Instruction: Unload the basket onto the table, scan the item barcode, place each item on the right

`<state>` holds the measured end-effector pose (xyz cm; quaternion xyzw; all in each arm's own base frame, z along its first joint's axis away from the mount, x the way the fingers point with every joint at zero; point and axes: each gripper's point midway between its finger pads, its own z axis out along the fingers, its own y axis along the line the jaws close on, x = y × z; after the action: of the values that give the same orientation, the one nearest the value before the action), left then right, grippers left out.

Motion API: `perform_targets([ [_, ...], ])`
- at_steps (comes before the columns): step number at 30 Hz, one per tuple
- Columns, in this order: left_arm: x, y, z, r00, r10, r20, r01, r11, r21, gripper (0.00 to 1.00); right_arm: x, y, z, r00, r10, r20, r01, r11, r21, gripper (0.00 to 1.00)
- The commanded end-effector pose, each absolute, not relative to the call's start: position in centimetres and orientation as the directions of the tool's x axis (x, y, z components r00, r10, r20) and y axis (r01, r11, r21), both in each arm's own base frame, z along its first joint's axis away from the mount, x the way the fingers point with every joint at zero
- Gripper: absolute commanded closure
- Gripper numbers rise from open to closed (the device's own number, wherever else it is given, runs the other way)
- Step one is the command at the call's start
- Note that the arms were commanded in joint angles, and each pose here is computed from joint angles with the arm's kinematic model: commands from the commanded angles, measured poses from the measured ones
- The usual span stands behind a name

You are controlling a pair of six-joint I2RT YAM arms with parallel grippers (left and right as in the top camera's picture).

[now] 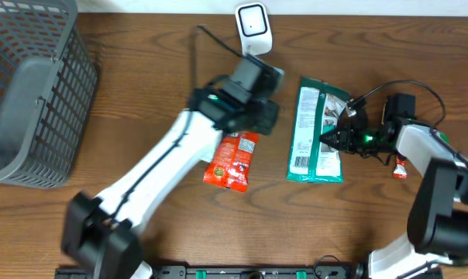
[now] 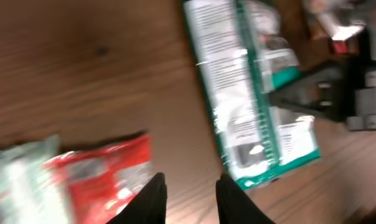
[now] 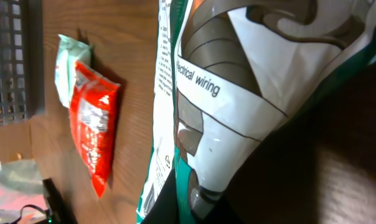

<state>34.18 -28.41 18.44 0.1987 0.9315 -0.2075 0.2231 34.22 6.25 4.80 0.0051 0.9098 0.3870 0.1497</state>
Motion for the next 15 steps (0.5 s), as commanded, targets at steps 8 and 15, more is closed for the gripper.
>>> perform_targets([
  [8, 36.9, -15.5, 20.9, -0.883, 0.019, -0.469, 0.148, 0.959, -0.241, 0.59, 33.4, 4.8, 10.2, -0.9, 0.055, -0.432, -0.198, 0.831, 0.52, 0.99],
  [15, 38.5, -9.4, 20.6, -0.883, -0.172, -0.436, -0.059, 0.964, -0.261, 0.57, 33.2, 5.7, 11.1, -0.892, 0.034, -0.451, -0.197, 0.868, 0.455, 0.99],
])
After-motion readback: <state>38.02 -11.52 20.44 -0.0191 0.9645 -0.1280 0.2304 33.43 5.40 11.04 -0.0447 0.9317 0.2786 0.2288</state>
